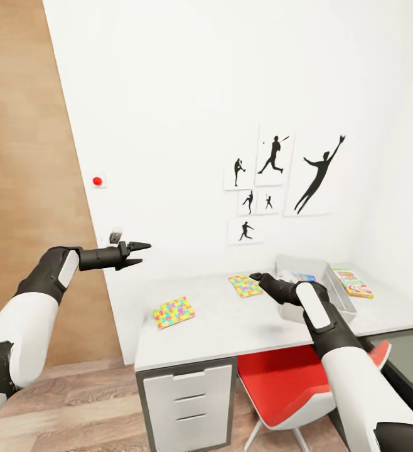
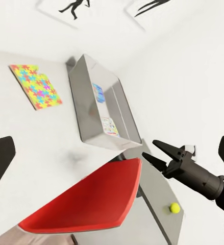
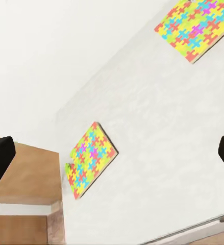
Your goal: Put all the toys in the child's room - the three board games (two on the bed and one on the table), the two jigsaw puzzles on the table, and the tennis ball on the table - inside the toy box on the table in the child's room.
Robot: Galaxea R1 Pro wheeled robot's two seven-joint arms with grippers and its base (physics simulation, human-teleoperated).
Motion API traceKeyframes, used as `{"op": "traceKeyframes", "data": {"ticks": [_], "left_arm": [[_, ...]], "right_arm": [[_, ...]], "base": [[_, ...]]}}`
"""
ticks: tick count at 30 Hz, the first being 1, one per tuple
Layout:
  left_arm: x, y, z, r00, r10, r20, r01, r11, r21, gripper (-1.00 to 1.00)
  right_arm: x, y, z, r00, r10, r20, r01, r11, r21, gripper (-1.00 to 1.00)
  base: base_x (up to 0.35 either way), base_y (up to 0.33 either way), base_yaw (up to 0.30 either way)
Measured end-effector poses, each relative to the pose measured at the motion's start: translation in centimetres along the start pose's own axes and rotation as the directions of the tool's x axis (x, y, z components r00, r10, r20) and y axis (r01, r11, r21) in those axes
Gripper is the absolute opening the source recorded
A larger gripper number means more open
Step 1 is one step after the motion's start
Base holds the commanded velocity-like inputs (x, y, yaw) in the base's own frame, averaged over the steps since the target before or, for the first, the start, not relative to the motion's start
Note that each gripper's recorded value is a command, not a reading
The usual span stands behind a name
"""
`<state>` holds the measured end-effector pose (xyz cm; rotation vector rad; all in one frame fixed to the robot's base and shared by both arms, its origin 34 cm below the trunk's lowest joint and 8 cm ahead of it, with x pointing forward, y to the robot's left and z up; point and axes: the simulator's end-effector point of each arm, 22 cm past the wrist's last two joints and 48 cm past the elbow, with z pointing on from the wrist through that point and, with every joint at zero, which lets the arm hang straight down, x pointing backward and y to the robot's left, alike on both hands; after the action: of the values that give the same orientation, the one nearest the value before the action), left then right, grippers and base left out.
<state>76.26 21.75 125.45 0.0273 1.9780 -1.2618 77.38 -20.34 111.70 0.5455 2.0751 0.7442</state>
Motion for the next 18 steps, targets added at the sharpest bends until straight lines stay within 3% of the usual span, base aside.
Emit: {"op": "traceKeyframes", "data": {"ticks": [12, 18], "left_arm": [[0.19, 0.41, 0.16, 1.000, -0.005, -0.004, 0.005, 1.000, -0.004, 1.00], [0.64, 0.91, 0.20, 1.000, -0.010, -0.007, 0.009, 1.000, -0.011, 1.00]], "right_arm": [[0.14, -0.24, 0.22, 1.000, 0.001, -0.002, -0.001, 1.000, 0.003, 1.00], [0.11, -0.28, 0.22, 1.000, 0.002, -0.001, -0.002, 1.000, 0.004, 1.00]], "base": [[-0.004, 0.152, 0.272], [0.000, 0.053, 0.199]]}}
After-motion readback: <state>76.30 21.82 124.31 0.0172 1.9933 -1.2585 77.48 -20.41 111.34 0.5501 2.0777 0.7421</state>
